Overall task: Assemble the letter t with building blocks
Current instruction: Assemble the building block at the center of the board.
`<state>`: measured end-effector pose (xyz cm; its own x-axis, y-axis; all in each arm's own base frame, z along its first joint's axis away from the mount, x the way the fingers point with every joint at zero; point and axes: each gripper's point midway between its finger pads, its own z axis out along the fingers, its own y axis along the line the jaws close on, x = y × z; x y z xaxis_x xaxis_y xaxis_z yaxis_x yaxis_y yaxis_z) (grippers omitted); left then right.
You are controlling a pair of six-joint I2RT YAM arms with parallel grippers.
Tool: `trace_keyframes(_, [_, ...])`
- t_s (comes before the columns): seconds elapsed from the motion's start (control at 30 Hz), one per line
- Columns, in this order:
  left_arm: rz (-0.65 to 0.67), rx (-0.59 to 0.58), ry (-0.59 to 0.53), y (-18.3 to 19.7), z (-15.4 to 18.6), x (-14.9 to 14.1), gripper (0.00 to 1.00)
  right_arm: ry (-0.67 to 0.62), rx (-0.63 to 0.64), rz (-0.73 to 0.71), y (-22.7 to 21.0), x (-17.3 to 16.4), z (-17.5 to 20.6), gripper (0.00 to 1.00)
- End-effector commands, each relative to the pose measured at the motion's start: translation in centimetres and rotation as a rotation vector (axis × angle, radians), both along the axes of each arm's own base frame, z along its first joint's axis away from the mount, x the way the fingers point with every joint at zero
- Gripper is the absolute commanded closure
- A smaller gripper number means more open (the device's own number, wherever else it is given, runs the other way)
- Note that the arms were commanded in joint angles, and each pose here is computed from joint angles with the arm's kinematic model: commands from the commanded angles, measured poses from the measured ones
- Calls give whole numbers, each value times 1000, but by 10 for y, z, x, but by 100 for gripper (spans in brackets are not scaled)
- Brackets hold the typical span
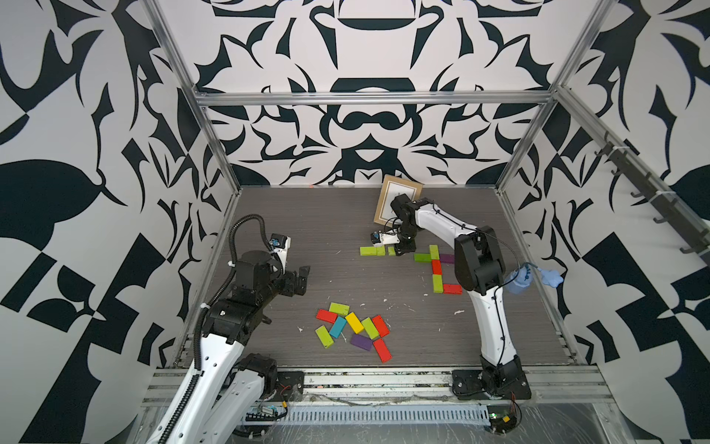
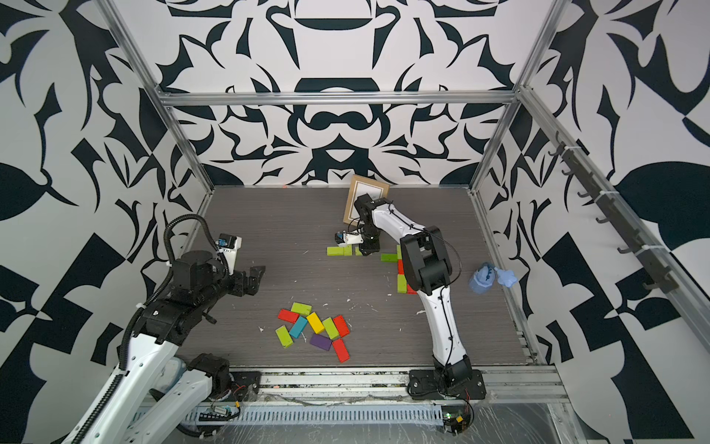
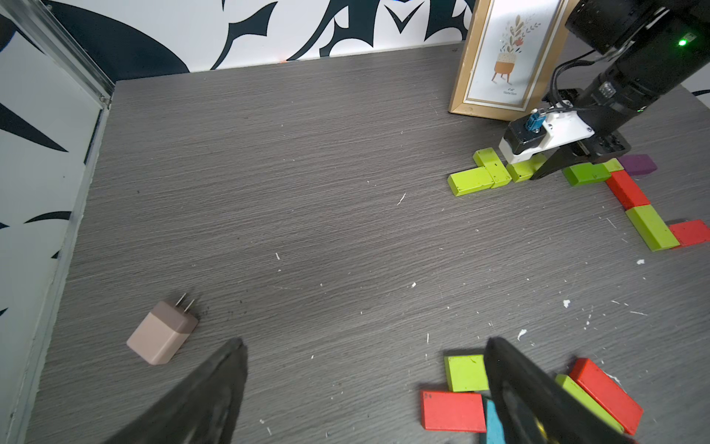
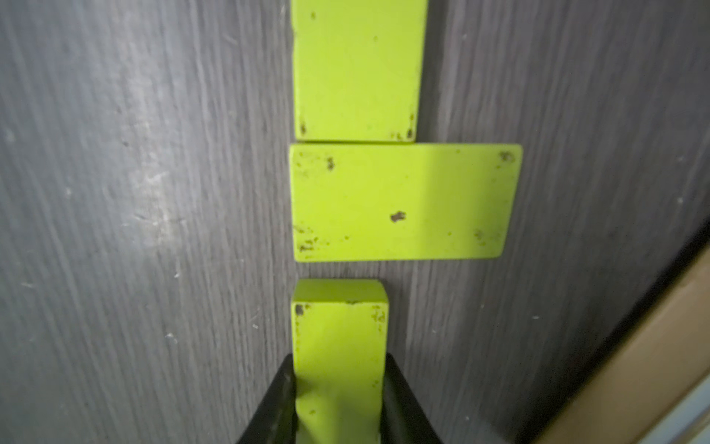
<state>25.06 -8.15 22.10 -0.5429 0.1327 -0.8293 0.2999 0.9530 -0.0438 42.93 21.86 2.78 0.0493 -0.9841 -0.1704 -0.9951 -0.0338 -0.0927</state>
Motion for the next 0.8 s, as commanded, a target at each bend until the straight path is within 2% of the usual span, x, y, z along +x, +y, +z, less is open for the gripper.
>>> trace_keyframes(0.0, [1,9,24,2,-8,-4,0,-10,39,-22,6,2,14,92])
trace_keyframes(0.77, [2,10,23,2,-8,-4,0,17,40,-8,16,-6,1,88])
